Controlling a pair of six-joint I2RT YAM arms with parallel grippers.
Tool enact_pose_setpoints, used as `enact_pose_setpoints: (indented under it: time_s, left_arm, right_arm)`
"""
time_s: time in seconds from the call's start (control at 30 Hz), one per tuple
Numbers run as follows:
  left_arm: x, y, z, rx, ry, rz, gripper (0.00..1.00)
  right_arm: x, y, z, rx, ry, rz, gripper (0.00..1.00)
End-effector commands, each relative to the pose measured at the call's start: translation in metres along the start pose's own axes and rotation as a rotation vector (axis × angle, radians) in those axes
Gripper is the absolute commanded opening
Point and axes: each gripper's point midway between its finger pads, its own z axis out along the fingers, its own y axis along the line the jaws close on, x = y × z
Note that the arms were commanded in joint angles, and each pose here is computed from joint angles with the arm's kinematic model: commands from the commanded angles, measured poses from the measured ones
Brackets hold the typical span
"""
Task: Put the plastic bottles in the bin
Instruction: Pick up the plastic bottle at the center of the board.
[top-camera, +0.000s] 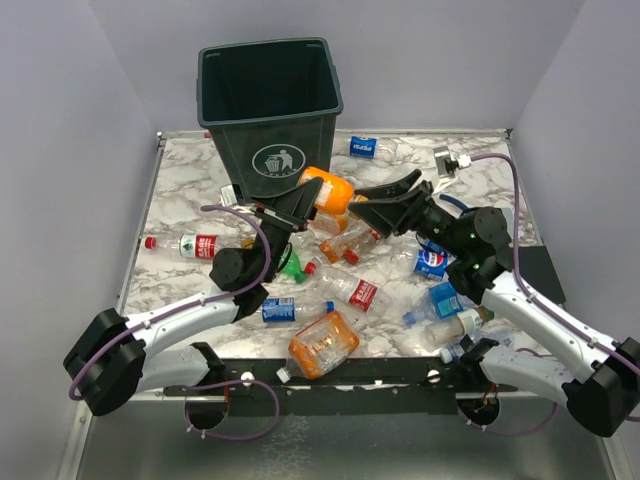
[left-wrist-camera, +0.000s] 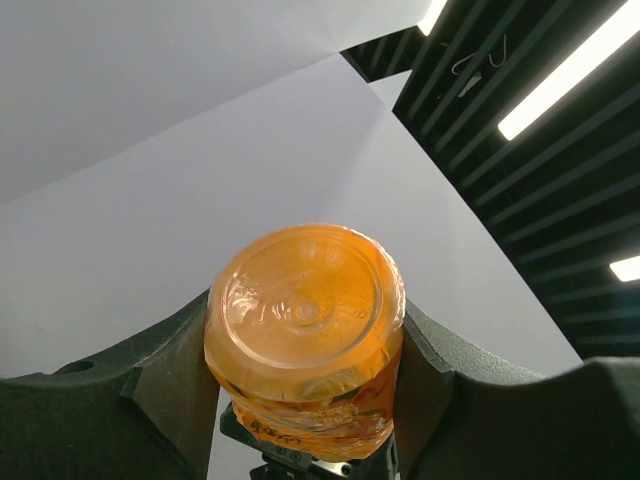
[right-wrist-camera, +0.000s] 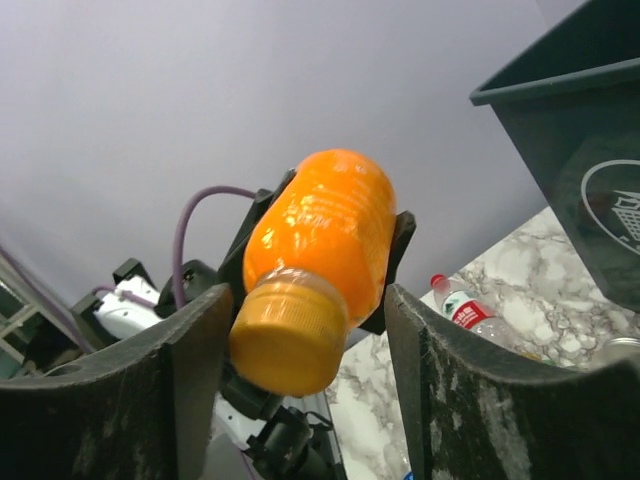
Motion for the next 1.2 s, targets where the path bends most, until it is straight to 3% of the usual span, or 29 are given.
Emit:
enact_pose_setpoints:
  time_s: [0.0, 0.07, 0.2, 0.37, 0.47, 0.53, 0.57, 0.6, 0.73, 0.8, 0.93, 1.17]
  left_arm:
    - [-0.002, -0.007, -0.002, 0.031, -0.009, 0.004, 0.0]
    - [-0.003, -0.007, -0.003, 0.031, -0.014, 0.026, 0.0]
    - [-0.005, -0.004, -0.004, 0.013, -0.015, 0.092, 0.19]
    - [-0.009, 0.002, -0.01, -0.041, 0.003, 0.229, 0.97]
    - [-0.017, 0.007, -0.02, -0.115, 0.049, 0.428, 0.99]
    - [-0.018, 0.009, -0.026, -0.134, 0.144, 0.704, 0.99]
    - [-0.016, 0.012, -0.028, -0.143, 0.215, 0.847, 0.99]
    - [-0.016, 0.017, -0.028, -0.158, 0.29, 0.994, 0.99]
    - [-0.004, 0.029, -0.033, -0.097, 0.648, 1.423, 0.99]
    - [0.008, 0.032, -0.042, 0.004, 0.785, 1.545, 0.99]
    - [0.025, 0.032, -0.046, 0.161, 0.938, 1.762, 0.99]
    - [0.06, 0.043, -0.066, 0.337, 1.246, 1.908, 0.99]
  right_arm:
    - [0.002, -0.004, 0.012, 0.02, 0.034, 0.001, 0.6]
    - [0.006, -0.007, 0.014, 0.037, 0.052, 0.013, 0.5]
    - [0.01, -0.007, 0.013, 0.055, 0.093, 0.023, 0.36]
    - [0.009, -0.002, -0.001, 0.101, 0.15, -0.033, 0.27]
    - [0.008, 0.001, -0.021, 0.187, 0.226, -0.09, 0.22]
    - [0.008, -0.006, -0.037, 0.29, 0.295, -0.124, 0.14]
    - [0.006, -0.009, -0.045, 0.347, 0.327, -0.142, 0.03]
    - [0.005, -0.012, -0.053, 0.397, 0.361, -0.154, 0.01]
    - [0.012, -0.015, -0.072, 0.506, 0.516, -0.133, 0.01]
    - [0.016, -0.012, -0.074, 0.523, 0.578, -0.093, 0.01]
    - [0.024, -0.006, -0.07, 0.514, 0.668, -0.02, 0.01]
    - [0.025, -0.012, -0.066, 0.547, 0.73, -0.015, 0.01]
